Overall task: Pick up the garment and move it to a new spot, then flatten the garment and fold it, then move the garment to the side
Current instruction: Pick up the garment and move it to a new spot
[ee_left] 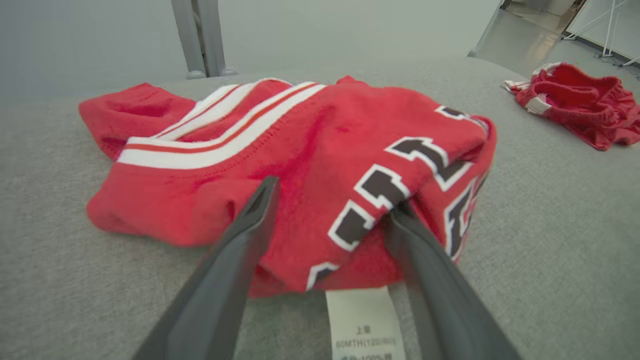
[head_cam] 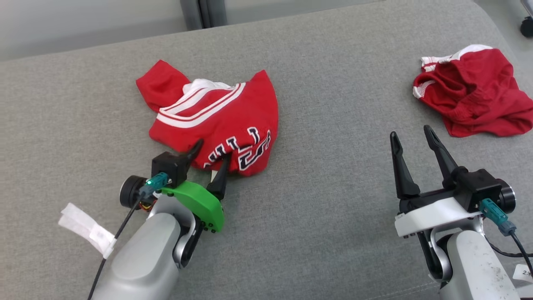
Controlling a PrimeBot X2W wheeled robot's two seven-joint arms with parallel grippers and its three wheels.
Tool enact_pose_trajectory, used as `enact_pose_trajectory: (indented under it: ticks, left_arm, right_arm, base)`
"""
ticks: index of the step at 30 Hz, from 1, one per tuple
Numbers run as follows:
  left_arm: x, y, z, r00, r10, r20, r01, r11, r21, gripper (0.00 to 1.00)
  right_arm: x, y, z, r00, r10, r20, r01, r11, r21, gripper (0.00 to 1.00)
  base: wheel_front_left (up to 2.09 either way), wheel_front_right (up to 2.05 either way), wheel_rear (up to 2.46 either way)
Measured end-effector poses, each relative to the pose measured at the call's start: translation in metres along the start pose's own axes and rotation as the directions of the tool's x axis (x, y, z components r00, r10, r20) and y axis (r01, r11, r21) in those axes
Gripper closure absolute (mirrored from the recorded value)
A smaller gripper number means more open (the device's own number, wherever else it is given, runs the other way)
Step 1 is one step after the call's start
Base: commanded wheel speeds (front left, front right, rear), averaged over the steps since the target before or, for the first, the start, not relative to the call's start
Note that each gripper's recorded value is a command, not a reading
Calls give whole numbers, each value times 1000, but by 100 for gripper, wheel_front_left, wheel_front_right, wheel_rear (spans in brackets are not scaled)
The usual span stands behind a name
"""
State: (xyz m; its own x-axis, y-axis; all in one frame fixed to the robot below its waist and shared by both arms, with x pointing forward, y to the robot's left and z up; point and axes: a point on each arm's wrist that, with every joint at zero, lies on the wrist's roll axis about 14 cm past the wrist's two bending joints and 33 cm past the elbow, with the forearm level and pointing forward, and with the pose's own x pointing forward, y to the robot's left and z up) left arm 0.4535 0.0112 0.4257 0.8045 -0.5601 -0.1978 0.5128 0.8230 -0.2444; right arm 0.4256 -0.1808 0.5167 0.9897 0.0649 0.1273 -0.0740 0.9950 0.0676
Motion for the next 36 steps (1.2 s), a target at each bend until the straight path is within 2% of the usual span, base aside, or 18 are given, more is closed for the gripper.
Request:
enact_pose_trajectory:
  ticks: [11,19,30,36]
  left_arm:
    - [-51,5,38,979,101,176,-97,995,-34,0]
    - [-104,17,56,927,242,287,-218,969,-114,0]
    - [-161,37,46,859,399,320,-354,915,-191,0]
    - [-171,39,35,853,425,302,-377,903,-207,0]
  right_arm:
    - [-7,15,17,999,38,36,-38,999,-8,0]
    - [-22,25,24,997,62,46,-62,998,-6,0]
    - [-43,34,10,997,74,2,-74,996,54,0]
    - [-51,34,-5,996,71,-48,-67,995,70,0]
  base:
    - [0,0,0]
    - [0,0,0]
    - [0,0,0]
    - [0,0,0]
